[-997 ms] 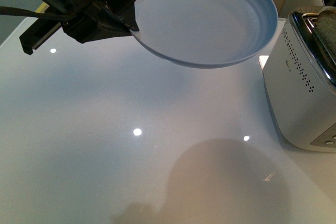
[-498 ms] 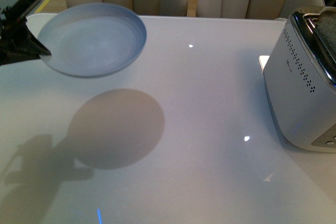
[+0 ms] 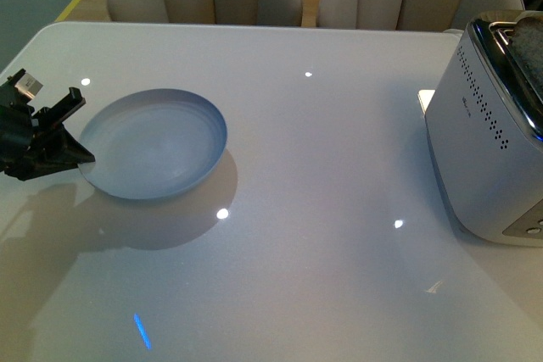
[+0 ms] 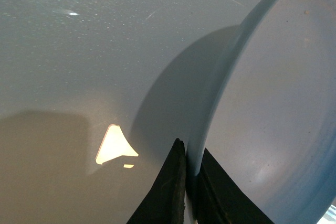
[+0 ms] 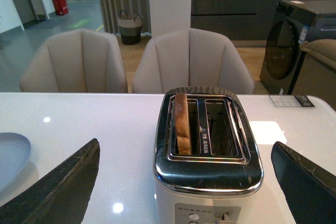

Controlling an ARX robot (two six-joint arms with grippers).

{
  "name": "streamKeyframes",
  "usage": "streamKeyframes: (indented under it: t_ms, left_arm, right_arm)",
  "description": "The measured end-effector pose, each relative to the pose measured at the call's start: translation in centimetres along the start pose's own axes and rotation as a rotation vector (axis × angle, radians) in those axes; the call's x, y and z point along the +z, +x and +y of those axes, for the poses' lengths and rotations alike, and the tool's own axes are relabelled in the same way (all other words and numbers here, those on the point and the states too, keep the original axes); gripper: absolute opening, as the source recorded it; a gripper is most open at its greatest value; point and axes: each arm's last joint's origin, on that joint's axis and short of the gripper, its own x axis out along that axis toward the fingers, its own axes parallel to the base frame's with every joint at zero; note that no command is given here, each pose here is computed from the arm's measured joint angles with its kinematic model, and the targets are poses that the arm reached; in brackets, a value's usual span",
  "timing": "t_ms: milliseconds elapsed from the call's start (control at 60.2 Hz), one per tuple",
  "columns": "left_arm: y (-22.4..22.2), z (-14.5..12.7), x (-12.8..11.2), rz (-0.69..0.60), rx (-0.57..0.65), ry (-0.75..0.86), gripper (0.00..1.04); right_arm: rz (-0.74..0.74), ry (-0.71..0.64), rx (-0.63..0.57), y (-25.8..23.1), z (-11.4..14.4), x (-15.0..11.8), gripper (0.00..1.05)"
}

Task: Left arm holds plate, right arm toasts bread

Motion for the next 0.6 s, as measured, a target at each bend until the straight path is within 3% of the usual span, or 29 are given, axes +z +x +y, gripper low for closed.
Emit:
streamKeyframes:
  t_ms: [598]
  left_arm:
    - [1.7,0.7,-1.4,0.042,0.009,0.06,0.03]
  right_arm:
    - [0.0,0.0,0.0,0.0,0.0,0.0,0.96]
